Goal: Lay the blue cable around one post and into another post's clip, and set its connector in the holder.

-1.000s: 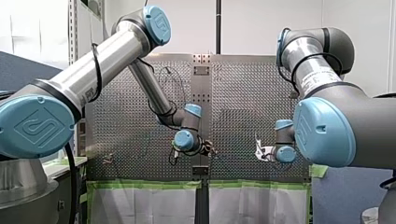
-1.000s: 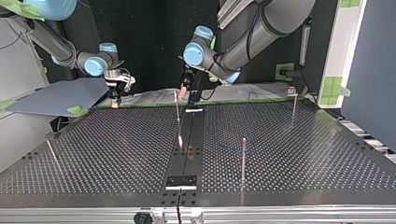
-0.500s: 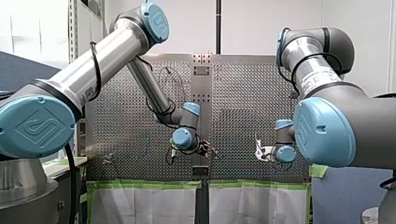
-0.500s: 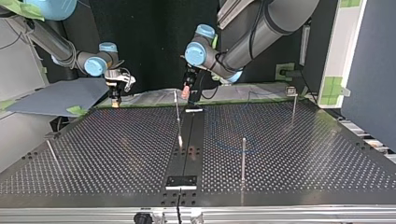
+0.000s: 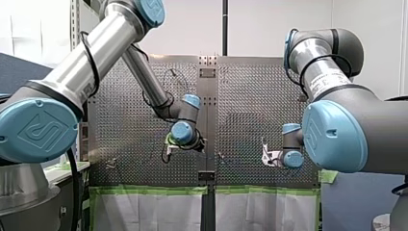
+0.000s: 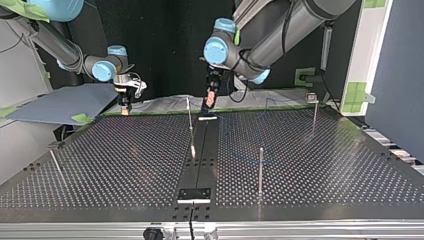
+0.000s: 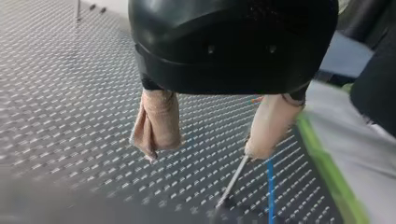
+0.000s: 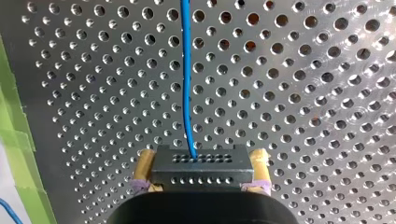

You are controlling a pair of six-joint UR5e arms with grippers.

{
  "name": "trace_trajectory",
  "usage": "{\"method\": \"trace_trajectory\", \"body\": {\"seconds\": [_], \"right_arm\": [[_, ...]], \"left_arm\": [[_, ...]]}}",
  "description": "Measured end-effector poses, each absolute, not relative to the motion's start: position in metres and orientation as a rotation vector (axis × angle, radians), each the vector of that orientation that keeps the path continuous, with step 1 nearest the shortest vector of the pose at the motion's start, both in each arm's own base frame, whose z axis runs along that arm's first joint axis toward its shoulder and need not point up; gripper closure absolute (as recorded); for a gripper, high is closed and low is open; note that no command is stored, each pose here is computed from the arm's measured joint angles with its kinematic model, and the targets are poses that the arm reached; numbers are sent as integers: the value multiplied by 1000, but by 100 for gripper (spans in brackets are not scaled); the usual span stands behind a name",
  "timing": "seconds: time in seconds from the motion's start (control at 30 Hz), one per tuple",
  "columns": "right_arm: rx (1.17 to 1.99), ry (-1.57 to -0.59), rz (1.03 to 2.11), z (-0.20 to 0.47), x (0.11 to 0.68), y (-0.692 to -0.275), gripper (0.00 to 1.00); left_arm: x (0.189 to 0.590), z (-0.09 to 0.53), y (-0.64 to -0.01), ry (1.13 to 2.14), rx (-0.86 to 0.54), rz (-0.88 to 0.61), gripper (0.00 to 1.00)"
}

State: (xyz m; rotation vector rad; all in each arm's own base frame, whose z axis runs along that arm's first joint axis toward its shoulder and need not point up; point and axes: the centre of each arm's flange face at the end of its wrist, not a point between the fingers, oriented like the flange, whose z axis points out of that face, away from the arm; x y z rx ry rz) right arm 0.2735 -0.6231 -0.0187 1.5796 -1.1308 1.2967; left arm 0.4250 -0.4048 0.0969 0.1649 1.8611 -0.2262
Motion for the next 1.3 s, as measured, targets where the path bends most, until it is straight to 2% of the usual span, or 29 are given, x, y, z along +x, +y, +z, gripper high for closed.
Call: {"method": "trace_trajectory", "body": {"seconds": [0.7,1.0,1.3], "right_arm": [[1574,-1137,1311,-20,275,-623,100],[1564,-1148,1317,-21,271,-624,100],[1564,-1151,1334,-23,271,-624,100]], "left_arm": [[430,190,-370,1788,-149,-214,0],[421,214,-352,1750,-223,-209,0],[435,250,-319,1686,-321,-247,0]]}}
